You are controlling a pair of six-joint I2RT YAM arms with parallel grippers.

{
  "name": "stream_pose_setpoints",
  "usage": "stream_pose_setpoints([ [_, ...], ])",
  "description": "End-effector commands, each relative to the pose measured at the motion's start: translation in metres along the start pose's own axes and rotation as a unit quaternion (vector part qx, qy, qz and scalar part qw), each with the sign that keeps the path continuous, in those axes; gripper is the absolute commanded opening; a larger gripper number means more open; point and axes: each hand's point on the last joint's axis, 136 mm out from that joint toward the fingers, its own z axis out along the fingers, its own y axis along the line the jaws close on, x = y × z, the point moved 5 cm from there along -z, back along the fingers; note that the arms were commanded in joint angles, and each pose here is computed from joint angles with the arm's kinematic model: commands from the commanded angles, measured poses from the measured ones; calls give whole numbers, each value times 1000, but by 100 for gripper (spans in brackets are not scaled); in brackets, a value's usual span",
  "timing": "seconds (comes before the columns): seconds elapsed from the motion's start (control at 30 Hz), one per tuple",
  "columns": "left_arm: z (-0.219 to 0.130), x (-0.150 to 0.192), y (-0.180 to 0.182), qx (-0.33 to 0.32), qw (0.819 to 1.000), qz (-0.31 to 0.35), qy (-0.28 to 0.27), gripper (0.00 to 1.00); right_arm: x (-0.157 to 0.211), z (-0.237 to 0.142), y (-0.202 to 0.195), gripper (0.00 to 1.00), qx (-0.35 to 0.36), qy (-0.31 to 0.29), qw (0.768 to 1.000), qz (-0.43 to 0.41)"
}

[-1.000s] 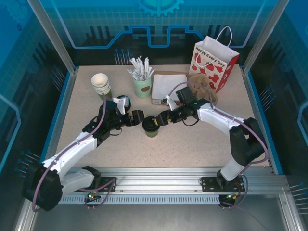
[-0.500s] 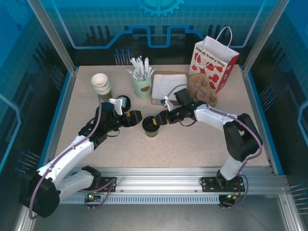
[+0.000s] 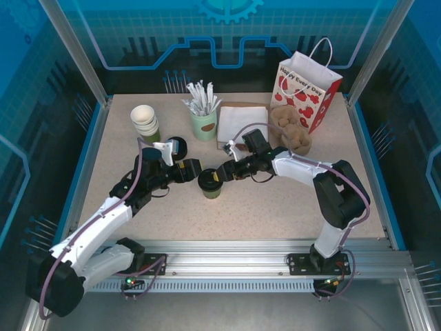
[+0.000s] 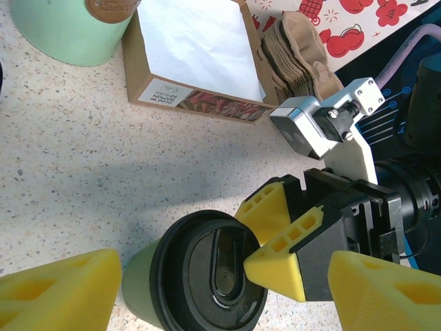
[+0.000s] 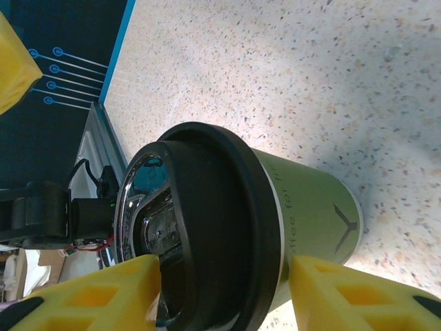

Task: Pack the takeout coffee

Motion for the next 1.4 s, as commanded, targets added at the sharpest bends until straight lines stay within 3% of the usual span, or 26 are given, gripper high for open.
stream_pose_setpoints([
  [0.0, -4, 5, 5, -18, 1000, 15, 1, 80, -2, 15, 8, 51, -9, 10, 1000, -2],
  [0.17, -7, 4, 7, -30, 999, 21, -2, 80, -6, 27, 21, 53, -13, 19, 1000, -13],
  [0.3, -11, 1, 4, -29, 999, 26, -5, 81, -13, 12, 32, 61, -3, 11, 999, -34],
  [0.5, -13, -6, -18, 24, 999, 36, 2, 85, -32, -74, 36, 75, 67, -59, 994, -69],
  [0.67, -8, -16, -38, 74, 995, 60, 2, 91, -49, -156, -7, 79, 252, -120, 957, -75],
  [0.8, -3, -27, -53, 109, 992, 66, -4, 97, -65, -204, -51, 79, 344, -147, 927, -40],
  [0.97, 3, -36, -64, 130, 989, 67, -3, 99, -81, -238, -101, 76, 431, -133, 893, -8],
  [1.37, 12, -37, -62, 115, 991, 71, 6, 97, -100, -246, -173, 58, 466, -55, 883, 24],
])
